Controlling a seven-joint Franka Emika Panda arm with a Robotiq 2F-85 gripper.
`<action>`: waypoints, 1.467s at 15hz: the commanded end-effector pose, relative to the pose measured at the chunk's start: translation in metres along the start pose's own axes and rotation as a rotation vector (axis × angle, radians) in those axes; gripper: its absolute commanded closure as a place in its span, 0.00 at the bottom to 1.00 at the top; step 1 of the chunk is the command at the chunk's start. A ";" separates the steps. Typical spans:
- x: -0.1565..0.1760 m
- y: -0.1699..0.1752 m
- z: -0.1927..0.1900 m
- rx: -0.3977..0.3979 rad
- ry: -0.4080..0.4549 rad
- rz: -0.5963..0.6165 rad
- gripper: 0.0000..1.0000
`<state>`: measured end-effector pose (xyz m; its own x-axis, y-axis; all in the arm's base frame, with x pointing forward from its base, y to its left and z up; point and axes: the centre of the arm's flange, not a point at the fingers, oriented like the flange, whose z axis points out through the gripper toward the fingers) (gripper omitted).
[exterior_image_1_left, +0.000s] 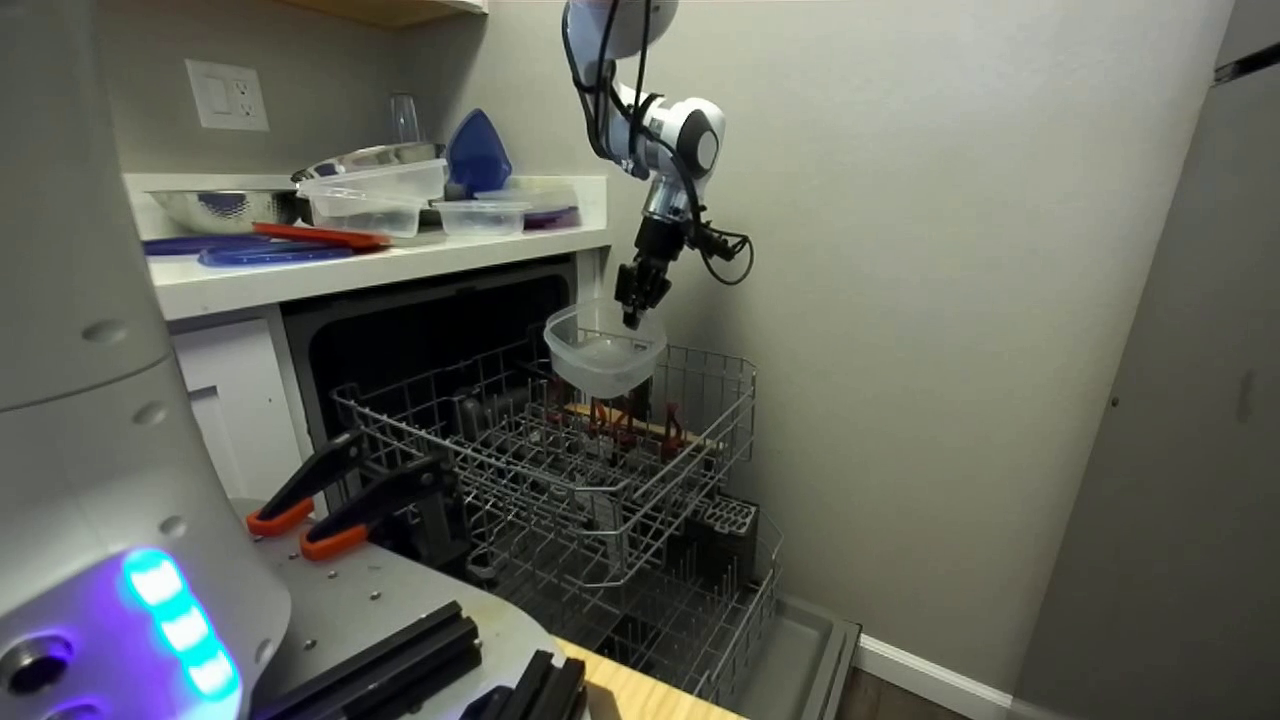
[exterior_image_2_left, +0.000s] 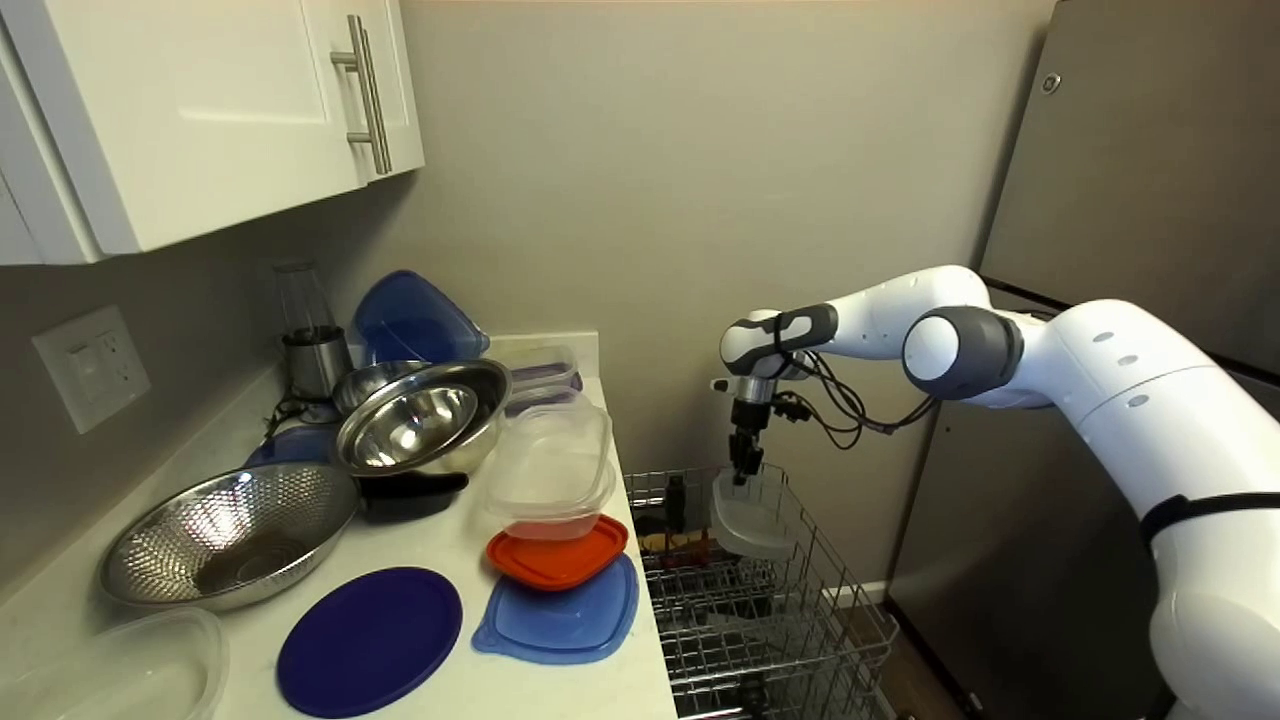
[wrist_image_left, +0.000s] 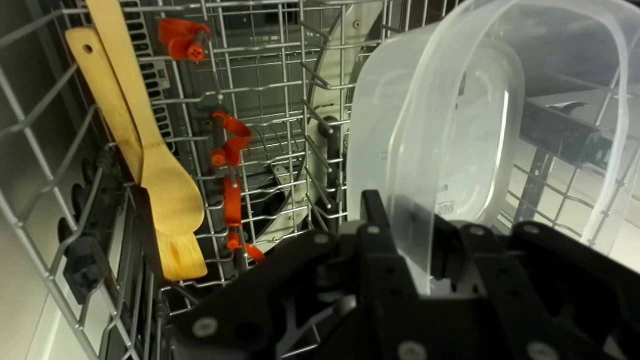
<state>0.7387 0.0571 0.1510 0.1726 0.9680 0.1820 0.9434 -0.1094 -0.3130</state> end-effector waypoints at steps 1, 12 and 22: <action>0.005 0.000 -0.001 -0.005 -0.007 -0.008 0.89; 0.010 -0.004 -0.006 -0.014 -0.010 -0.020 0.96; 0.116 -0.096 -0.074 0.287 -0.074 -0.058 0.96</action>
<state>0.7068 0.1626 0.2315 0.0679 0.9814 0.1797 0.8917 0.0211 -0.4521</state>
